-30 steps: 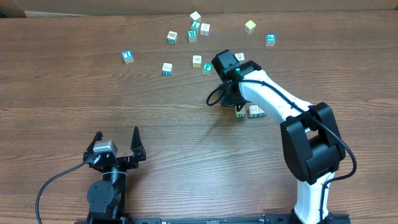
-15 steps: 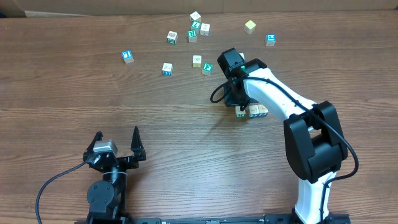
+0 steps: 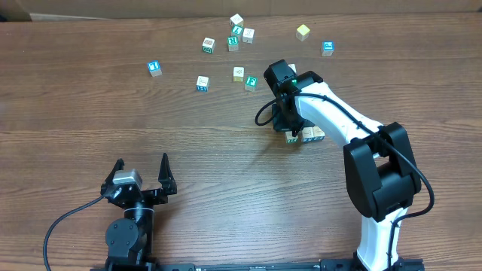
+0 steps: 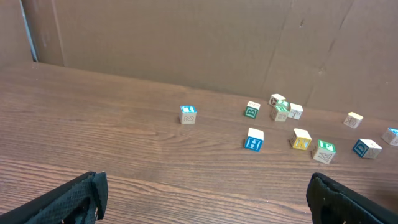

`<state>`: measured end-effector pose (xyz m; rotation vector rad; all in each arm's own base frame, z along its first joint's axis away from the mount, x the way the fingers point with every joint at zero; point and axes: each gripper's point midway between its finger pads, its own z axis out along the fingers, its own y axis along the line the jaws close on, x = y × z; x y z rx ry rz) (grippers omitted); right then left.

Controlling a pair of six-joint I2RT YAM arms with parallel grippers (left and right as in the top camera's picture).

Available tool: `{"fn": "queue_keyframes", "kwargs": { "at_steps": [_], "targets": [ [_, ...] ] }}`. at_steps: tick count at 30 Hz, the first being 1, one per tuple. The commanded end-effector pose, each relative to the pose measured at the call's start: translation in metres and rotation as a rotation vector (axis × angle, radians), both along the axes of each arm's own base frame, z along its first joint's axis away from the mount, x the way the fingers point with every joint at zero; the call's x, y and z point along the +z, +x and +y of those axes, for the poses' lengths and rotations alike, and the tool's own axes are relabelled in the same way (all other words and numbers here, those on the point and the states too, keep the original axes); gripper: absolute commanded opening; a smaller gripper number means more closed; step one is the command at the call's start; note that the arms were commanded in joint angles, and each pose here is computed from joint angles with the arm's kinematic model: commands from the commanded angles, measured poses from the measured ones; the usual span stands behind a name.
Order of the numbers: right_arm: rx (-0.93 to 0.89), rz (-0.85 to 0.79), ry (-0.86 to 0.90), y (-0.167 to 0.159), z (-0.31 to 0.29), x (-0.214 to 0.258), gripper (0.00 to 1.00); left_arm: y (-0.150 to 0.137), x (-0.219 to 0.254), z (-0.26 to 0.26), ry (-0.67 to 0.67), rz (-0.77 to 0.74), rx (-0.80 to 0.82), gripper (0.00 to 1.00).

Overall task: Form a horizontal line
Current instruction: 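Press the three blocks together into a straight row with the right gripper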

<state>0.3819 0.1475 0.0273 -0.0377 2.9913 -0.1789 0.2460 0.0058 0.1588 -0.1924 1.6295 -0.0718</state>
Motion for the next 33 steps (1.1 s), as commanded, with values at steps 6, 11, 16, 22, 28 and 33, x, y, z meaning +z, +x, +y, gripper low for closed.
{"fn": "queue_keyframes", "kwargs": {
  "at_steps": [6,11,16,22,28,33],
  "targets": [
    [-0.007,-0.008,0.011,0.003,0.002,-0.006,0.04,0.0,0.001,0.002,0.021,-0.005,0.006,1.0],
    [0.048,-0.05,0.041,0.015,0.011,-0.004,0.04,0.0,0.001,0.002,0.021,-0.005,0.006,0.99],
    [0.211,0.032,0.162,0.0,0.034,-0.007,0.04,0.0,0.001,0.002,0.021,-0.005,0.006,0.99],
    [0.164,0.1,0.182,-0.016,0.034,-0.008,0.04,0.0,0.001,0.002,0.021,-0.005,0.006,1.0],
    [0.114,0.118,0.175,-0.02,0.031,-0.009,0.04,0.0,0.001,0.002,0.021,-0.005,0.006,1.0],
    [0.108,0.13,0.161,-0.024,0.028,-0.009,0.04,0.0,0.001,0.002,0.021,-0.005,0.006,1.0]
  ]
}}
